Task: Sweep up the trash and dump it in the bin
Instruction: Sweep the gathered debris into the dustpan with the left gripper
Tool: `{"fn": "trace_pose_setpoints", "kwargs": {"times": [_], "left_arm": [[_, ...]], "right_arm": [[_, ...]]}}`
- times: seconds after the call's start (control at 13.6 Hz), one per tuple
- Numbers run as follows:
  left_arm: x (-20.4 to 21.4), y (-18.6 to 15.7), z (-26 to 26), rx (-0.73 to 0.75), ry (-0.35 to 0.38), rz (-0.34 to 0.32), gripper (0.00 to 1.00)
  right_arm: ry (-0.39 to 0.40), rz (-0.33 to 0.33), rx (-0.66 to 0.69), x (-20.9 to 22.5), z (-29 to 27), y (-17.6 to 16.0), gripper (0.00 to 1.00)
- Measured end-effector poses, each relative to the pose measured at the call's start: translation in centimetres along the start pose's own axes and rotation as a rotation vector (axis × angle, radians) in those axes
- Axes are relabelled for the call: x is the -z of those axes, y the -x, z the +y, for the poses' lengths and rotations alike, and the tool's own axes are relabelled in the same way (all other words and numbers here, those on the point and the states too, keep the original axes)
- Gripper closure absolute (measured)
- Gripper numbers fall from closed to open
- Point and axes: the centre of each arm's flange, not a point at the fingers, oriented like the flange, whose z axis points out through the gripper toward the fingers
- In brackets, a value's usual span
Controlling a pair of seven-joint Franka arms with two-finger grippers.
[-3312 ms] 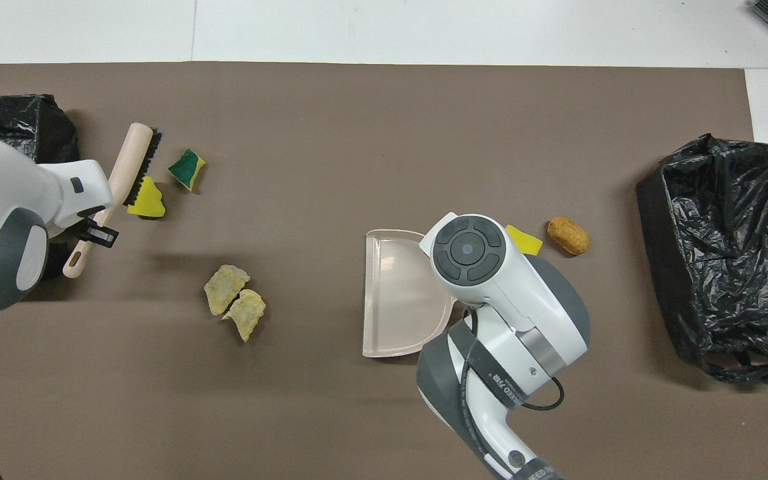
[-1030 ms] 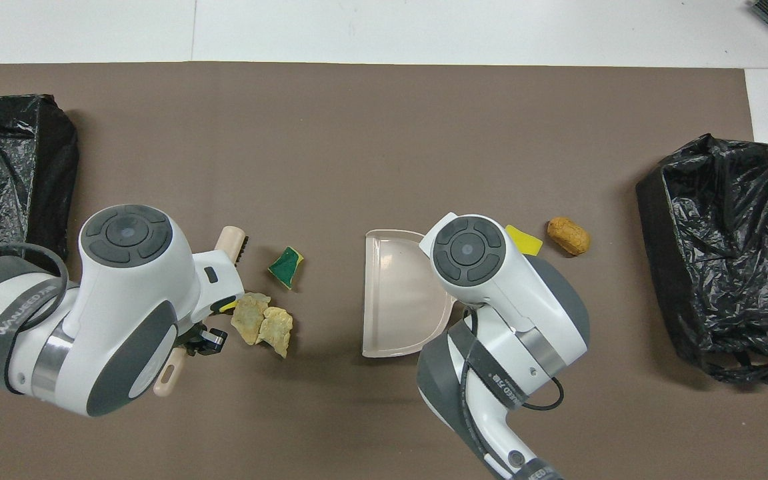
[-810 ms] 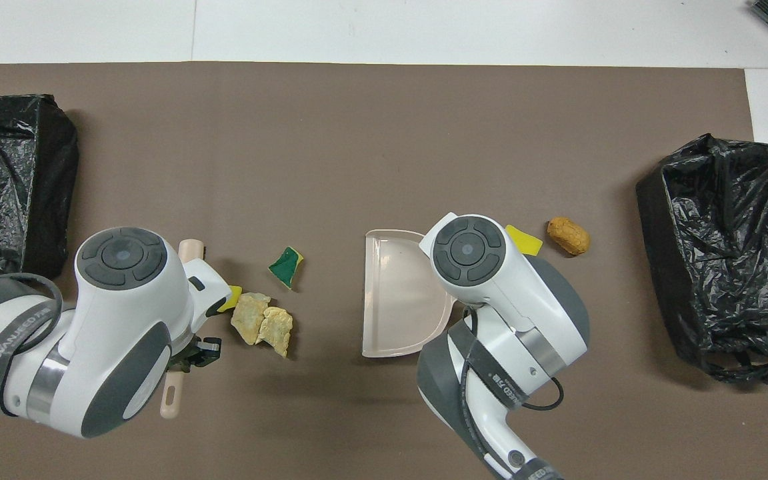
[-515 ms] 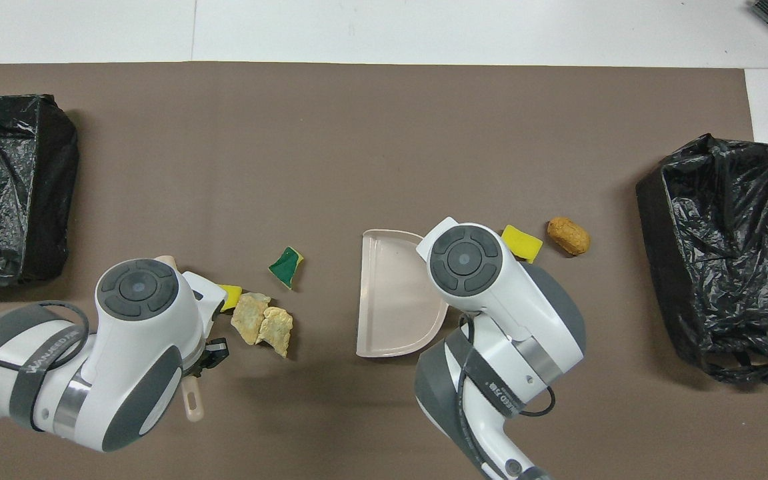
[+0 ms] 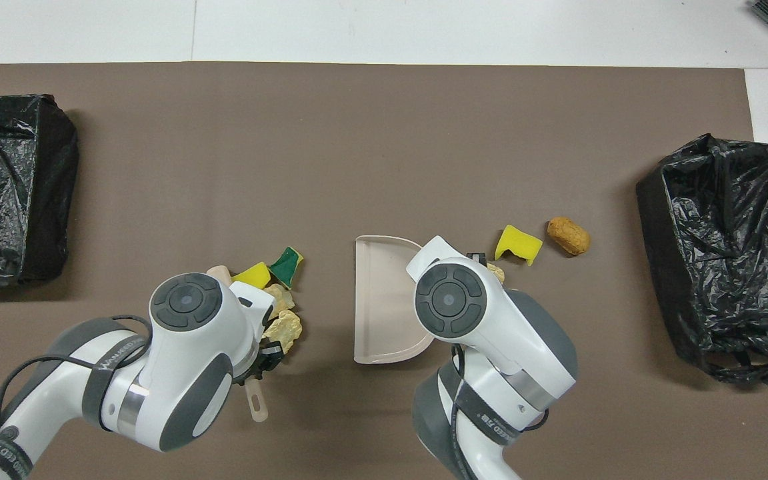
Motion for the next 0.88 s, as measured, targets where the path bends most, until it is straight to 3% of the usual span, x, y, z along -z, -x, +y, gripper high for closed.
{"fn": "trace_pose_setpoints", "kwargs": {"times": [0.44,0.66,0.88], "left_arm": [[1.4,7.7,10.3,-0.184,0.118,0.015,0.73],[2.0,9.0,14.8,-0.29,0.155,0.054,0.73],[3.8,9.7,16.0,-0.318,0.175,0.063,0.73]], "right_arm": [[0.001,-0.007,0.007,-0.5,-0.5,0.2,0.67],[0.005,-0.005,0.009,-0.6,-0.7,0.3,0.67],[0.005,-0.004,0.009,-0.7,-0.8,0.3,0.67]]}}
